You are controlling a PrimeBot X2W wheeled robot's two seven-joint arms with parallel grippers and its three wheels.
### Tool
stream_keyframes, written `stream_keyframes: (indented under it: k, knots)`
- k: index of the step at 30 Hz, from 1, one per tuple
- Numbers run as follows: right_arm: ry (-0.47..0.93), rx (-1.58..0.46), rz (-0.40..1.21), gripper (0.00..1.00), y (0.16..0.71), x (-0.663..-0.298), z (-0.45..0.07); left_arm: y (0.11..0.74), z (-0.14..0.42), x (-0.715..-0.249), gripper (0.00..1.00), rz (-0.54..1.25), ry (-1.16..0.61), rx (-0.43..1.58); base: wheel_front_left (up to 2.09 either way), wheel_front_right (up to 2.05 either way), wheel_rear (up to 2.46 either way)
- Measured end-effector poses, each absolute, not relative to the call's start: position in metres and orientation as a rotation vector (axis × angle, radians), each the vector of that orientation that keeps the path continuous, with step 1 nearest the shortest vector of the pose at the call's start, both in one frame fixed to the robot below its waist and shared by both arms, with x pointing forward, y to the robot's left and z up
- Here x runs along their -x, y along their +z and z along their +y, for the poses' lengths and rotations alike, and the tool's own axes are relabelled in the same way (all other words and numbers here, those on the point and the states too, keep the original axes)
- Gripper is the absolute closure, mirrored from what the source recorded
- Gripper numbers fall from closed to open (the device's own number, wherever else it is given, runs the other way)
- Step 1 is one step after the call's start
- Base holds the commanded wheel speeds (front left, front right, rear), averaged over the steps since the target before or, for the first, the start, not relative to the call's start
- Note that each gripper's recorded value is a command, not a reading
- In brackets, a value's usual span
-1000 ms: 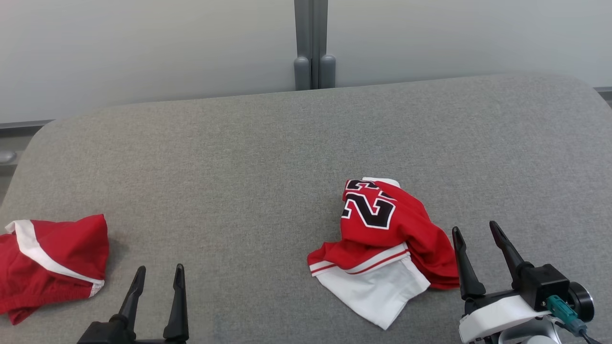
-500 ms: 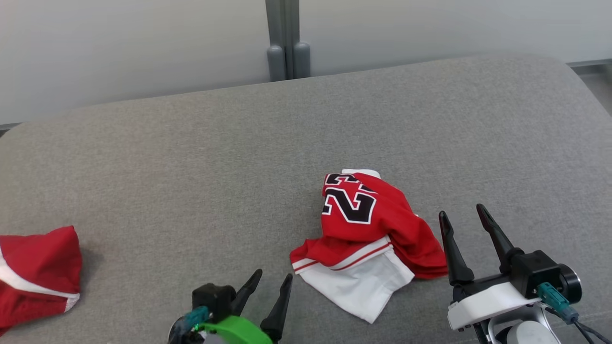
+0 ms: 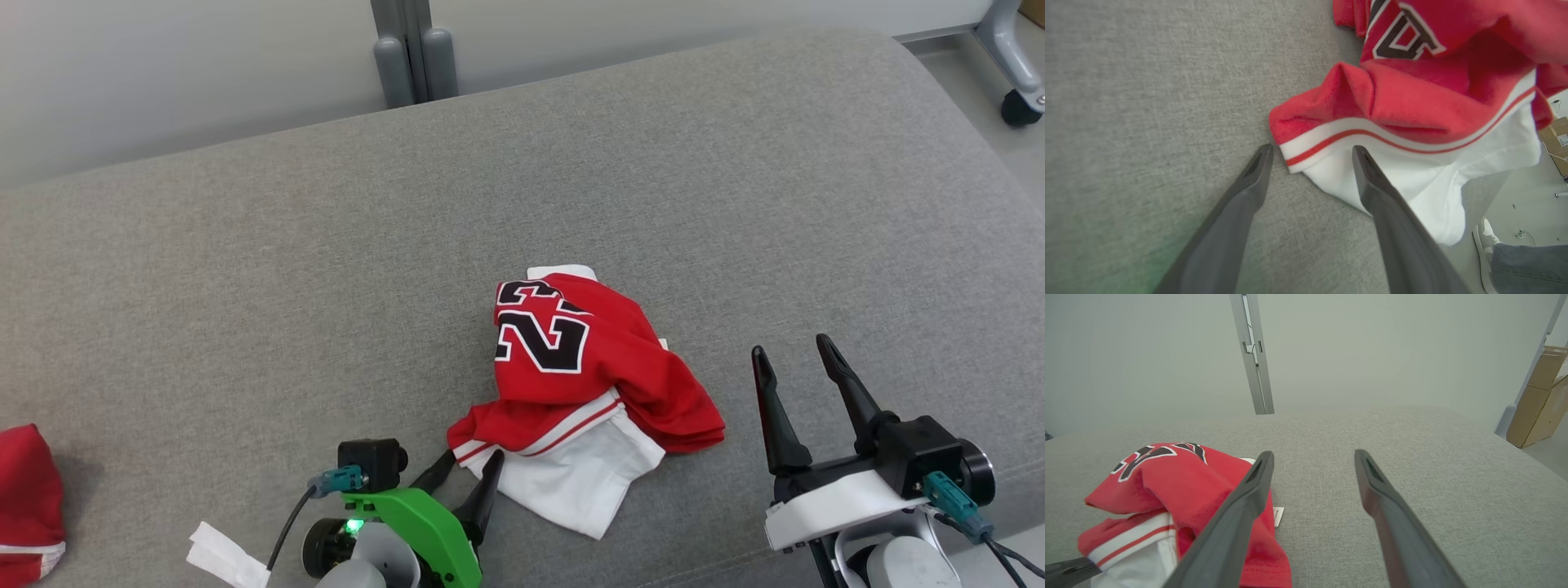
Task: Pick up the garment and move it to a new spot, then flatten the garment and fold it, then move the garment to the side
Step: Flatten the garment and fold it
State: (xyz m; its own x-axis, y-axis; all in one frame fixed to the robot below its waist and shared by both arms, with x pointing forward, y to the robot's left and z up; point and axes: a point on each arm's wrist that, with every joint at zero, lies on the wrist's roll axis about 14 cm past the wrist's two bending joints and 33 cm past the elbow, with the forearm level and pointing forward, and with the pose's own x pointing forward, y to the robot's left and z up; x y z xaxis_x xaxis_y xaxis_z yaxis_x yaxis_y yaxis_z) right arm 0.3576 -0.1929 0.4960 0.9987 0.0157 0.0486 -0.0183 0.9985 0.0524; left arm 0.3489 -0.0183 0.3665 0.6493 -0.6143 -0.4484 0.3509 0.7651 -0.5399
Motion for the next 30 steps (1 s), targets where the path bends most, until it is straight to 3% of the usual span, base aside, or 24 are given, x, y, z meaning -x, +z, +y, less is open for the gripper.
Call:
stream_keyframes:
  k: [2, 3, 4, 10, 18, 25, 30]
  knots:
    - [0.008, -0.052, -0.044, 0.0, 0.495, -0.356, -0.196, 0.367, -0.026, -0.347, 0.03, 0.671, -0.59, 0.44, 0.0, 0.0, 0.0]
    - [0.005, -0.051, -0.042, 0.0, 0.494, -0.356, -0.197, 0.366, -0.029, -0.346, 0.89, 0.677, -0.596, 0.448, 0.0, 0.0, 0.0]
    - [0.002, -0.052, -0.041, 0.0, 0.494, -0.356, -0.197, 0.367, -0.032, -0.344, 1.0, 0.68, -0.607, 0.452, 0.0, 0.0, 0.0]
    - [0.011, -0.059, -0.044, 0.0, 0.495, -0.356, -0.194, 0.381, -0.036, -0.348, 1.0, 0.619, -0.6, 0.523, 0.0, 0.0, 0.0]
    - [0.041, -0.073, -0.052, 0.0, 0.497, -0.359, -0.185, 0.442, 0.008, -0.396, 1.0, 0.359, -0.503, 0.659, 0.0, 0.0, 0.0]
    - [0.077, -0.079, -0.06, 0.0, 0.499, -0.362, -0.173, 0.55, 0.055, -0.442, 1.0, 0.012, -0.479, 0.574, 0.0, 0.0, 0.0]
    - [0.109, -0.088, -0.064, 0.0, 0.5, -0.365, -0.163, 0.616, 0.081, -0.46, 1.0, -0.134, -0.453, 0.427, 0.0, 0.0, 0.0]
